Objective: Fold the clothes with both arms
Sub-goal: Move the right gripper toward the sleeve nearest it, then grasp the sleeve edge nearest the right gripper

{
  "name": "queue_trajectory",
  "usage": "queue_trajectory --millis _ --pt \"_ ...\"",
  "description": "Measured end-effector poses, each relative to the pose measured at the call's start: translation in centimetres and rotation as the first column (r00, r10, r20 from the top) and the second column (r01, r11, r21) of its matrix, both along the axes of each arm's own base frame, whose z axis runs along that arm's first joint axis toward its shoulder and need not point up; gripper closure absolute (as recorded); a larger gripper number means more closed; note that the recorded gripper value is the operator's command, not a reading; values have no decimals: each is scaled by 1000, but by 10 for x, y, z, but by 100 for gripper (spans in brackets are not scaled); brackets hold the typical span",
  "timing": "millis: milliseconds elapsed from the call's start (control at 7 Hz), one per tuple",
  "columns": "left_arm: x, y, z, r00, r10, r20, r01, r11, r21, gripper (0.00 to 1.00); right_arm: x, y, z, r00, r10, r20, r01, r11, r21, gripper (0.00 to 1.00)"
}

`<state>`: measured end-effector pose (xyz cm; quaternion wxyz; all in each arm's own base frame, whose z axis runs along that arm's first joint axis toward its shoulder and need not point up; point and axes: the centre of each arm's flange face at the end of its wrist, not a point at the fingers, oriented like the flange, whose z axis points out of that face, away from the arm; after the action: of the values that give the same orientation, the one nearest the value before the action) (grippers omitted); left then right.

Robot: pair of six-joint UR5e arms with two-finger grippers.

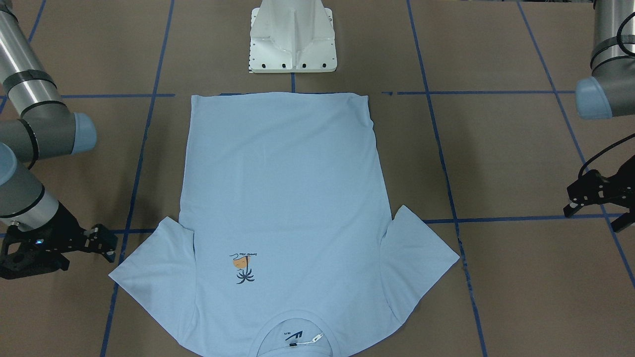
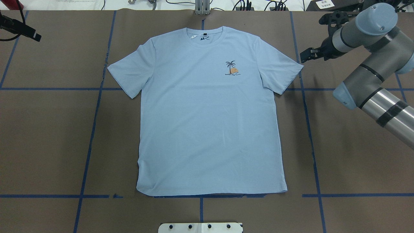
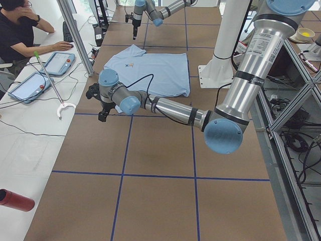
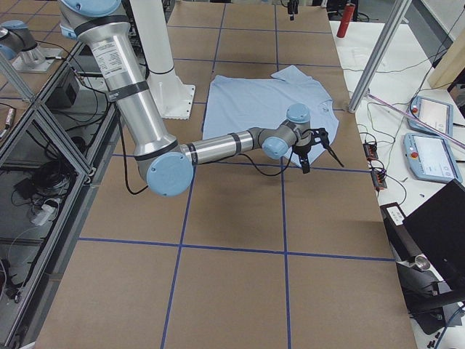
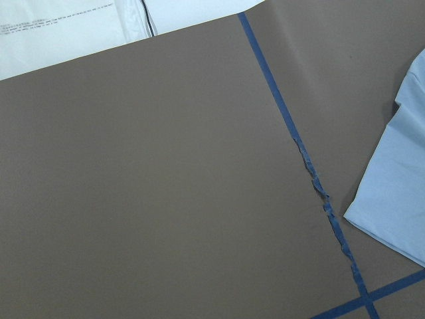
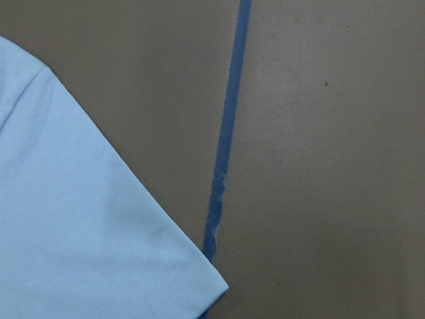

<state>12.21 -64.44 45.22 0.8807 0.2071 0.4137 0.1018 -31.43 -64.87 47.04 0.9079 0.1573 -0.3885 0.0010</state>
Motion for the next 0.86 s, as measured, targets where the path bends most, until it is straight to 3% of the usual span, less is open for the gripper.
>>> queue_trajectory --millis 429,714,857 --pt "0 0 -11 1000 0 -5 0 1000 23 0 -29 -12 20 1000 -5 -1 5 999 -32 1" --pt "-1 2 -15 1000 0 -8 0 999 32 0 -35 -14 24 1000 -12 -1 12 999 -46 12" --pt "-1 3 -15 1000 -1 -8 1 999 32 0 -38 -16 21 1000 -13 0 13 999 -48 23"
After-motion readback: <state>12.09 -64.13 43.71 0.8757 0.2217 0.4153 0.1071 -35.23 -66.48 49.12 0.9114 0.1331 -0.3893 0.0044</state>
